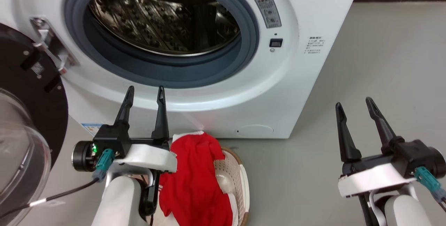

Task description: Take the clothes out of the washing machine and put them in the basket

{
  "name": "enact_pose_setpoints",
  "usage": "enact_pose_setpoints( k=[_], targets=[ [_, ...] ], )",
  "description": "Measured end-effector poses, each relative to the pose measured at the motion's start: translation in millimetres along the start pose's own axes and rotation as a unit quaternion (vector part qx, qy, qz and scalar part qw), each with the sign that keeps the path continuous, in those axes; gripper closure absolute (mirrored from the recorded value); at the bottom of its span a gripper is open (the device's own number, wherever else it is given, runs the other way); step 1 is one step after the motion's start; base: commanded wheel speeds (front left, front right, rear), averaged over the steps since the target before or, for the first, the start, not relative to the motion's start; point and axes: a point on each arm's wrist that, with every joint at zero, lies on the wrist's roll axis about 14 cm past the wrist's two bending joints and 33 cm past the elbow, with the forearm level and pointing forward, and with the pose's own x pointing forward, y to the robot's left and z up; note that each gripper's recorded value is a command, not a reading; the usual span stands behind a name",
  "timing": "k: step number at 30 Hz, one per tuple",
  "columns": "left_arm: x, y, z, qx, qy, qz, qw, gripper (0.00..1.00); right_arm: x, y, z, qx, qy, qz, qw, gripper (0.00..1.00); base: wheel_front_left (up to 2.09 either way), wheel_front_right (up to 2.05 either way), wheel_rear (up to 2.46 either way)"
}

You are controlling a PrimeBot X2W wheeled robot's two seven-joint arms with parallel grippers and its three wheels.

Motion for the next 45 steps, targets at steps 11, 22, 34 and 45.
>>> enact_pose_setpoints(
  k=[11,22,34,45],
  targets=[
    [-35,3,26,0.030,-0.028,0.000,0.999,0.00,-26,5,15,-0.009,-0.007,0.001,1.000,0.00,0.00,0.00,0.00],
    [-54,13,9,0.028,0.002,0.017,0.999,0.00,-34,11,20,-0.009,-0.005,0.008,1.000,0.00,0.00,0.00,0.00],
    [-55,12,5,0.033,0.008,0.014,0.999,0.00,-38,11,17,-0.007,0.003,0.007,1.000,0.00,0.00,0.00,0.00],
    [-53,11,7,0.036,0.006,0.012,0.999,0.00,-40,9,18,-0.005,0.001,0.003,1.000,0.00,0.00,0.00,0.00]
  ],
)
